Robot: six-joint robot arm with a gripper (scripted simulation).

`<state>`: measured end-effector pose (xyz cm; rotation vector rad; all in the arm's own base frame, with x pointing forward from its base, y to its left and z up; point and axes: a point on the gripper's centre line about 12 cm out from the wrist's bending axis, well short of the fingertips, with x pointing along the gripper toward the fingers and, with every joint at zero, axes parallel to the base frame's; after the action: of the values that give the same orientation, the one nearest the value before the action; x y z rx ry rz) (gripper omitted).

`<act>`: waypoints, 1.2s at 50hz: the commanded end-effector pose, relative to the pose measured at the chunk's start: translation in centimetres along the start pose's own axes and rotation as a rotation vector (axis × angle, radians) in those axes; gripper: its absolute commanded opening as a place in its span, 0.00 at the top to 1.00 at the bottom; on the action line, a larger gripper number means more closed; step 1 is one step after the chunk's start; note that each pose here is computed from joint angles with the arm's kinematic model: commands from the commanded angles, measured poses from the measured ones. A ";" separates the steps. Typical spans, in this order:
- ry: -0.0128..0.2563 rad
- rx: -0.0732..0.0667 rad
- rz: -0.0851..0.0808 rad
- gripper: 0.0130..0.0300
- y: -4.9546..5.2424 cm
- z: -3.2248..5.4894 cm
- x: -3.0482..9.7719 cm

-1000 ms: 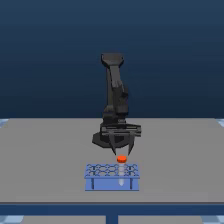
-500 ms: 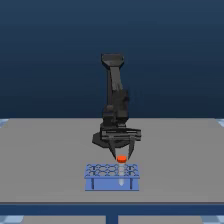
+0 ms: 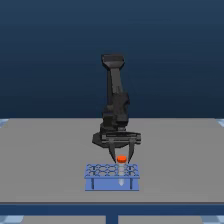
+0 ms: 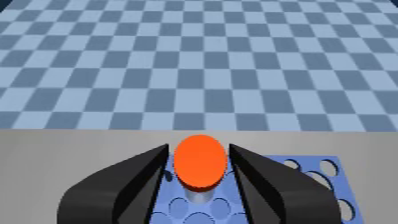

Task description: Pick up the centrifuge tube on the rack

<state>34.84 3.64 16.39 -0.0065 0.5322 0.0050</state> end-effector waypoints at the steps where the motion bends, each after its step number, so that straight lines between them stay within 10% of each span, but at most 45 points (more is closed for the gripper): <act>1: -0.009 0.007 -0.003 0.00 0.0 0.02 0.0; 12: -0.009 0.007 -0.003 0.00 0.0 0.01 0.1; 13: -0.009 0.007 -0.003 1.00 0.0 0.01 0.1; 60: -0.008 0.007 -0.003 1.00 -0.1 1.09 -0.6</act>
<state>34.91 3.56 17.39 0.0051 0.5193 -0.0047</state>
